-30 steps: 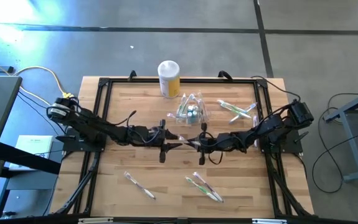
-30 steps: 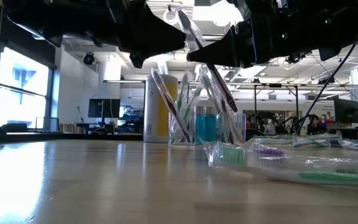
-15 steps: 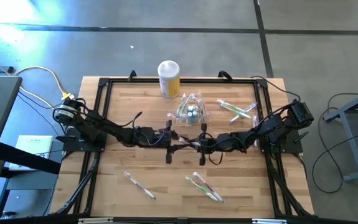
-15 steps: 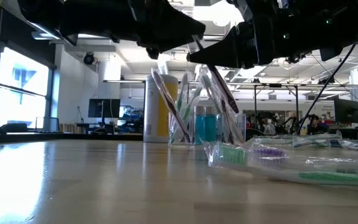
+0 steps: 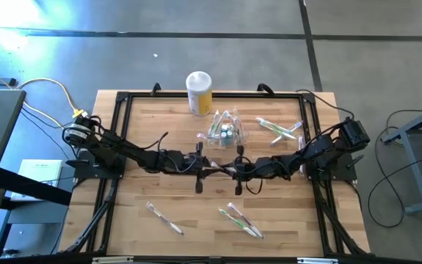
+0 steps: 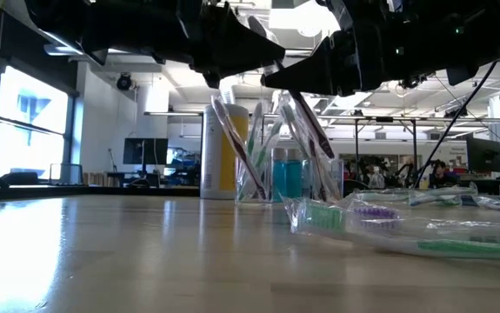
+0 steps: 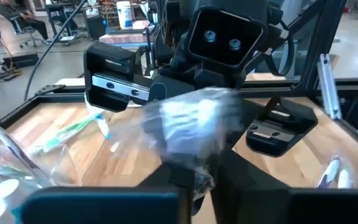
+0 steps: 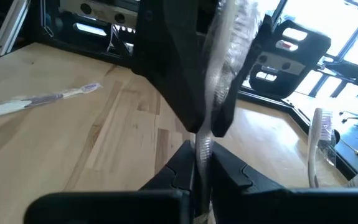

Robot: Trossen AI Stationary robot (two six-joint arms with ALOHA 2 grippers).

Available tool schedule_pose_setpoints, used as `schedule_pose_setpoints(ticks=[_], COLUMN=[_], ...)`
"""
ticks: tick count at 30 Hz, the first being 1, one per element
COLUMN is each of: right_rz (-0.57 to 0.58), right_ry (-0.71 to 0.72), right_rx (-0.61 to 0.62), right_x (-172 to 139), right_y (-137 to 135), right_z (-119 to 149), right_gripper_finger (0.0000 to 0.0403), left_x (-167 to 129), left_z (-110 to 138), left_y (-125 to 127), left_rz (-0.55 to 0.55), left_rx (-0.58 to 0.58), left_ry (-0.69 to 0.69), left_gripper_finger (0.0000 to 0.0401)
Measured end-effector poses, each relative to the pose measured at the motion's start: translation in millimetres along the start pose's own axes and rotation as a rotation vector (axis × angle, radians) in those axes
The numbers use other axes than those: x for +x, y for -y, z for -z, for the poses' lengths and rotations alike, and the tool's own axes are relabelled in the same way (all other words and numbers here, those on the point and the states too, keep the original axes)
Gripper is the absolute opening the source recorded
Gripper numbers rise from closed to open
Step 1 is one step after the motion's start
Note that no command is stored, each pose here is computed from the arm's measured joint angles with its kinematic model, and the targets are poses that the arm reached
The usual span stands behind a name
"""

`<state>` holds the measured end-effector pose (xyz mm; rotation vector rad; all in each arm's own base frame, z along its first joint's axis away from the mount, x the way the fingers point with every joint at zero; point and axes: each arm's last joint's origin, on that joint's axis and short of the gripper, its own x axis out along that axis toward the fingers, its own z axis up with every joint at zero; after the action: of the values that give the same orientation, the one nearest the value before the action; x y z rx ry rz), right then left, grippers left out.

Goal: Pick & Place toothbrushing station
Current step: Put the purple toothbrush into the transparent organizer

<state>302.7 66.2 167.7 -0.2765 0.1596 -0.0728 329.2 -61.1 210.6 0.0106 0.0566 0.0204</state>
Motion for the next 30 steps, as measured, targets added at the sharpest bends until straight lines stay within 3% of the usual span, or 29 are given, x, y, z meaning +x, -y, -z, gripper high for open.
schedule_pose_setpoints(ticks=[13,20,26,30], right_rz=[-0.018,0.01,0.192,0.328], right_ry=[-0.017,-0.031,-0.067,-0.103], right_rx=[0.045,0.042,0.022,-0.096], right_x=[0,0,-4,-9], right_y=[-2,-1,-4,-9], right_z=[2,3,2,-1], right_gripper_finger=[0.0055,0.0115,0.0175,0.02], left_x=[-2,-5,-13,-21], left_z=[-2,-7,-17,-28], left_y=[-1,-2,-4,-7], left_rz=[-0.017,-0.018,-0.048,-0.069], left_rx=[0.021,0.02,0.018,0.008], left_ry=[-0.01,-0.018,-0.03,-0.027], left_gripper_finger=[0.0008,0.0006,0.0006,0.0006])
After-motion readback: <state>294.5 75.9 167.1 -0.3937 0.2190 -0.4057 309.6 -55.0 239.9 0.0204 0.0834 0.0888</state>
